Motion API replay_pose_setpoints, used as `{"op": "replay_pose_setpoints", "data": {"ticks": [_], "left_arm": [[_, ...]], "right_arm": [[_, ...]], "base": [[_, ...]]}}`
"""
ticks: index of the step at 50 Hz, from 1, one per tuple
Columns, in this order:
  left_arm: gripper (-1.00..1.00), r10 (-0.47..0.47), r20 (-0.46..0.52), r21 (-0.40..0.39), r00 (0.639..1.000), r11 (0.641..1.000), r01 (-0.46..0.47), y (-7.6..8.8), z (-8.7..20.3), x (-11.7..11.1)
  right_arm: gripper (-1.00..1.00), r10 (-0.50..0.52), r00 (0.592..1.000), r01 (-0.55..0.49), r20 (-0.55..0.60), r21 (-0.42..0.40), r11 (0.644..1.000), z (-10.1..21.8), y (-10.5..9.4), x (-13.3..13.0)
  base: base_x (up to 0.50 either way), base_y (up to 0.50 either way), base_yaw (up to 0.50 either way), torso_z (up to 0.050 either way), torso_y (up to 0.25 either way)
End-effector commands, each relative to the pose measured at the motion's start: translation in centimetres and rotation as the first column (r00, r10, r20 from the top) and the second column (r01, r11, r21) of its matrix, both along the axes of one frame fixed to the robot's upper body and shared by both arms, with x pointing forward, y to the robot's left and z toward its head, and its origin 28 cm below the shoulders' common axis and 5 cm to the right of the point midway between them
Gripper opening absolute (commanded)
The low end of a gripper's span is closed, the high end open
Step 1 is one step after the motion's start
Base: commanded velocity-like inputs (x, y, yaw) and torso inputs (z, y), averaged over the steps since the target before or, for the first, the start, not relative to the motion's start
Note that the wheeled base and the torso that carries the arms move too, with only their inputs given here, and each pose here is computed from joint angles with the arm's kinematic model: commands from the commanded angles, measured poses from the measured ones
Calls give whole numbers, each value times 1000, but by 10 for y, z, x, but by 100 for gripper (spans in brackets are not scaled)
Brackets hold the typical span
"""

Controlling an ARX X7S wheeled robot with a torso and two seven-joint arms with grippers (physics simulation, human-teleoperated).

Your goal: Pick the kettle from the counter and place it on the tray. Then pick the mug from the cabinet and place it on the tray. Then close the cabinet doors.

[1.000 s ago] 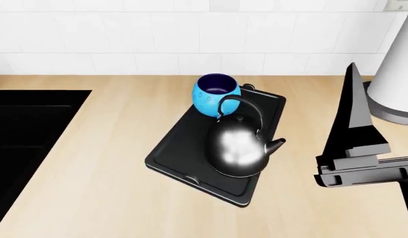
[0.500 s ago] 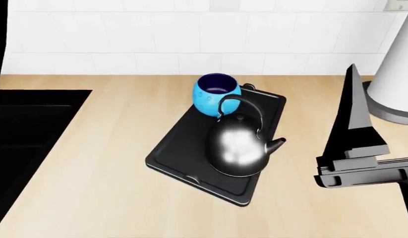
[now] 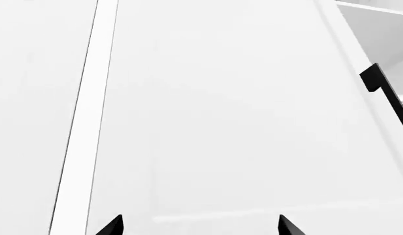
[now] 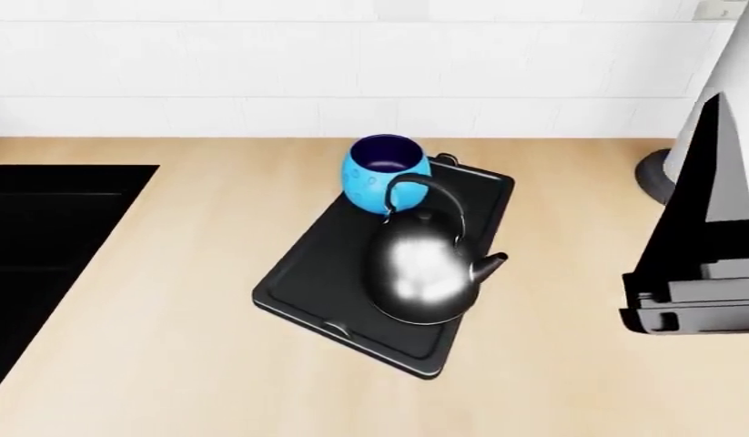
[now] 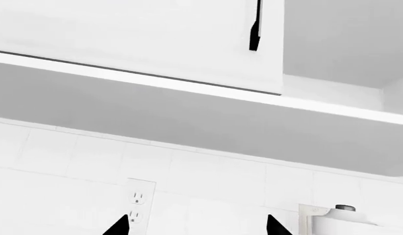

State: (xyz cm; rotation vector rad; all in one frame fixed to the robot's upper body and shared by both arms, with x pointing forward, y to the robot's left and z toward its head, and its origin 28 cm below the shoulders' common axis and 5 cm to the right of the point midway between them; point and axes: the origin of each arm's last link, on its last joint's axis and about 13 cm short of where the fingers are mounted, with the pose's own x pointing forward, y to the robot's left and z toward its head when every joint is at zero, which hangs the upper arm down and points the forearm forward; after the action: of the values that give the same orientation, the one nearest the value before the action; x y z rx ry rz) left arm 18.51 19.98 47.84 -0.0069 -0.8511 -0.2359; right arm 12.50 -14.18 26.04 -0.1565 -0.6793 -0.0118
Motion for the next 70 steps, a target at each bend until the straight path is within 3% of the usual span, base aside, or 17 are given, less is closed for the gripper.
{"op": "replay_pose_setpoints", "data": {"ticks": [1,8,15,70], "left_arm": [[100,60,20,-29,998,998,-60,26,-78,-46],[100,8,-13,-71,1000,997,-9,36,-109,-49],[100,10,-24,-78,1000,997,-12,40,-118,-51],[100,28,-43,-69,999,997,-31,42,-126,-53]], "right_arm": [[100,-2,1000,2,11,7,1000,1,0,0],[100,-2,1000,2,11,16,1000,3,1,0],[100,6,1000,-7,10,19,1000,5,2,1],[100,-4,1000,4,20,30,1000,6,-3,0]], "base": [[3,-500,0,0,0],[3,-500,0,0,0],[2,-500,0,0,0],[2,-500,0,0,0]]}}
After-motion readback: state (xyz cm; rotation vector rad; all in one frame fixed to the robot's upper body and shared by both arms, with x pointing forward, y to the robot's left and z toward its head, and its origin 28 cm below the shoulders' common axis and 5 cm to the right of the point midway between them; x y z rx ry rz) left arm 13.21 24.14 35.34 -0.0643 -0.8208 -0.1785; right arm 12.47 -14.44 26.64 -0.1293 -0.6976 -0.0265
